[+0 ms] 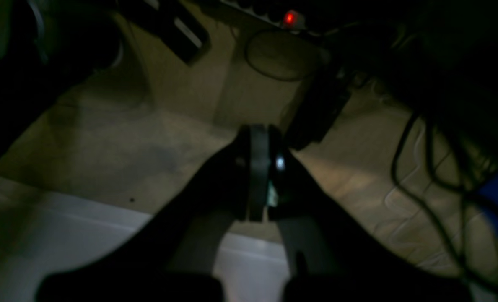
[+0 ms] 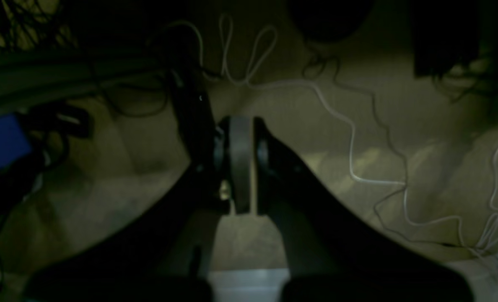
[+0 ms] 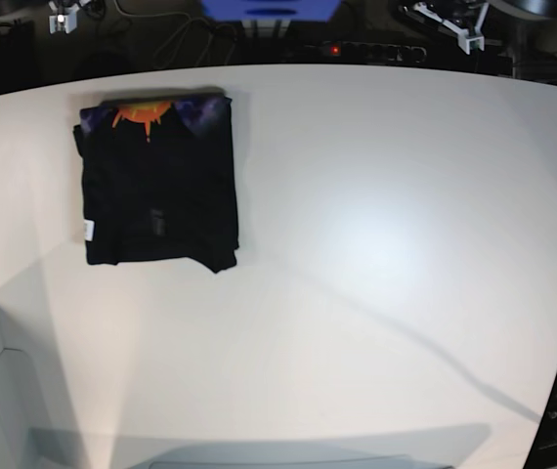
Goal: Fold the T-shirt properly
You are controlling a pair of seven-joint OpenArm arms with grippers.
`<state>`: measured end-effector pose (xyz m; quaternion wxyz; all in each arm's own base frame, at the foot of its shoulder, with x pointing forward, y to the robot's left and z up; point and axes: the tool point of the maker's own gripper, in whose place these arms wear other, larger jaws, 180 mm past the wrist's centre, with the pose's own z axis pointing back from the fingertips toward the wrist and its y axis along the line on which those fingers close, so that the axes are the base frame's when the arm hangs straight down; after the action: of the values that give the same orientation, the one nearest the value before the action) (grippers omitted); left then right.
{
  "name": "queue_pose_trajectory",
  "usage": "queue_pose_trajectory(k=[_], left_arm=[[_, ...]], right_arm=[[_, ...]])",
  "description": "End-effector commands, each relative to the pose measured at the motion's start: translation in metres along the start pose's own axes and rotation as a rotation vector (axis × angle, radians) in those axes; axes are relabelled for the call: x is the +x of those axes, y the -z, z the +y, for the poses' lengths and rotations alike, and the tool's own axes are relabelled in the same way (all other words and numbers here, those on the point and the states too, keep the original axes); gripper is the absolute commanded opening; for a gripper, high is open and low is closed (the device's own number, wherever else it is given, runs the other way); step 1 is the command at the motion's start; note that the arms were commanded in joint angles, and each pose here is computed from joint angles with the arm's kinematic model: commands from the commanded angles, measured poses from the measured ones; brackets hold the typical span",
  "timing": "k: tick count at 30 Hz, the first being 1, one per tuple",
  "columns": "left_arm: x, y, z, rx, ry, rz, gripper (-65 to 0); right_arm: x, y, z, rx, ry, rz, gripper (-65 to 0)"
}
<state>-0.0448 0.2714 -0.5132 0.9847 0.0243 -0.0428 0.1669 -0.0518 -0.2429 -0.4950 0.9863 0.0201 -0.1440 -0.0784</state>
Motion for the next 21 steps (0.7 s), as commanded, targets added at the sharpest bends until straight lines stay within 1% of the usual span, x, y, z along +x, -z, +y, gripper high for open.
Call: queue_pose_trajectory(k=[1,4,6,8,10,12,13,16,17,19,21], left_arm=[[-0.008,0.004,0.006,0.019,0.040,0.009,-64.9],[-0.024,0.038,-0.004,0.009,0.123,0.026,-64.9],[-0.033,0.057,-0.003,0.012,0.149,0.047,-64.9],[-0.041,0.073,0.003,0.023,0.154,0.062,-64.9],[-0.041,0.088,0.007,0.032,0.171,0.049,-64.9],[-0.041,0.100,0.006,0.032,0.199,0.042,-64.9],[-0.040,0.105,0.005,0.032,0.219,0.045,-64.9],[-0.035,0.117,-0.004,0.027,0.266,0.066,-64.9],[-0.030,0.120,-0.008,0.024,0.279,0.066,-64.9],[-0.021,0.124,-0.020,0.010,0.287,0.055,-64.9],[-0.017,0.127,-0.037,-0.014,0.278,0.047,-64.9]], right_arm=[[-0.008,-0.001,-0.002,0.005,-0.001,0.011,-65.0],[-0.017,0.021,0.010,0.044,0.050,-0.009,-65.0],[-0.018,0.035,0.023,0.084,0.081,-0.036,-65.0],[-0.017,0.048,0.027,0.113,0.111,-0.067,-65.0],[-0.026,0.063,0.035,0.151,0.136,-0.063,-65.0],[-0.034,0.078,0.041,0.184,0.136,-0.040,-65.0],[-0.039,0.087,0.042,0.175,0.139,-0.026,-65.0],[-0.049,0.107,0.026,0.061,0.122,0.003,-65.0],[-0.051,0.113,0.027,0.033,0.111,0.010,-65.0],[-0.057,0.120,0.023,-0.022,0.061,0.034,-65.0],[-0.057,0.129,0.025,-0.066,-0.024,0.061,-65.0]])
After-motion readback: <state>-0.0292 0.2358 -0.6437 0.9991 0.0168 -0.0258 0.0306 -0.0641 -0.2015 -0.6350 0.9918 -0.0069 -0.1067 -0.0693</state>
